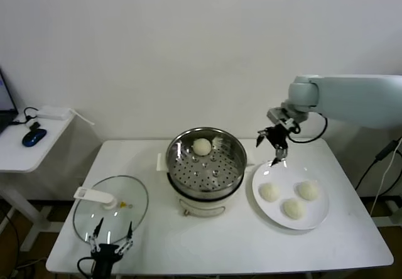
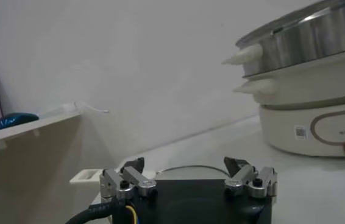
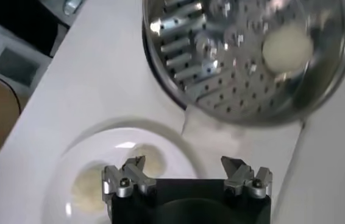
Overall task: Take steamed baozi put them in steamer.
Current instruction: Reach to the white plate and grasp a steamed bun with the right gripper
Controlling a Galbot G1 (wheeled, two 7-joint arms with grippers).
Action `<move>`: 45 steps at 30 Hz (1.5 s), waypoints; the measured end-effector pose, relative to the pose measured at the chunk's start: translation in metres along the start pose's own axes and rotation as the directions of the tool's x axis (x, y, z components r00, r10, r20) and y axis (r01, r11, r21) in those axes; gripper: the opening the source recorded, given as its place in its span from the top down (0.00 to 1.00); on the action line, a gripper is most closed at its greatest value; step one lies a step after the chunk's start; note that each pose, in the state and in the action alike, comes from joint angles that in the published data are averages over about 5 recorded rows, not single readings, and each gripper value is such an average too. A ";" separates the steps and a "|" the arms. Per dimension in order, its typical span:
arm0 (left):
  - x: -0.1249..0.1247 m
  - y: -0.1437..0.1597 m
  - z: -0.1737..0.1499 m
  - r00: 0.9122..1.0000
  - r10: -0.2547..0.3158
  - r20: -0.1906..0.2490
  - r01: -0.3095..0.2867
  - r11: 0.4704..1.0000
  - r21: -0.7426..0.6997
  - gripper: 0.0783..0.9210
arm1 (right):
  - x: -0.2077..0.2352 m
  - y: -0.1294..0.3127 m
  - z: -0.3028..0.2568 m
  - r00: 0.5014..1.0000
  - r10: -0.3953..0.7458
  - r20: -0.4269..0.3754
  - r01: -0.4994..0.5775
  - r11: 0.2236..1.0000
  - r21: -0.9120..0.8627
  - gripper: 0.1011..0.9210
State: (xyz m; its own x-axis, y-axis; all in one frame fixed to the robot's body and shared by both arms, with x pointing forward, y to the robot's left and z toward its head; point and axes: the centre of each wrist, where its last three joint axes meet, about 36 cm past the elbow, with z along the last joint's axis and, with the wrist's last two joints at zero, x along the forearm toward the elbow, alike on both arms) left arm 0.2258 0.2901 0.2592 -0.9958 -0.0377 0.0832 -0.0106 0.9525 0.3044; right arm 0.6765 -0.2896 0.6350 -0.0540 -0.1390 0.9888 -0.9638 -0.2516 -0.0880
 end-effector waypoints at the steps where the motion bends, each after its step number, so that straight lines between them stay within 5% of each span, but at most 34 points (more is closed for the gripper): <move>1: 0.000 0.000 0.000 1.000 0.000 -0.001 0.000 1.000 -0.001 0.12 | -0.003 0.002 0.002 1.000 -0.006 -0.007 0.006 1.000 -0.023 0.12; 22: 0.005 0.003 0.007 1.000 -0.008 -0.014 0.008 1.000 -0.012 0.12 | -0.099 0.017 0.030 0.993 -0.082 -0.085 0.064 0.978 -0.201 0.12; 45: 0.009 0.006 0.011 1.000 -0.009 -0.022 0.009 1.000 -0.028 0.12 | -0.174 0.018 0.023 0.996 -0.048 -0.071 0.031 0.974 -0.224 0.15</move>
State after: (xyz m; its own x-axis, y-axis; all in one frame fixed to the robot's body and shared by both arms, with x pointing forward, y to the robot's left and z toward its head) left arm 0.2160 0.2987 0.2513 -0.9935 -0.0532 0.1008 -0.0169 0.9433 0.3316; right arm 0.6742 -0.2923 0.4586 -0.0262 -0.0584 0.9980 -0.9990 -0.0352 -0.0283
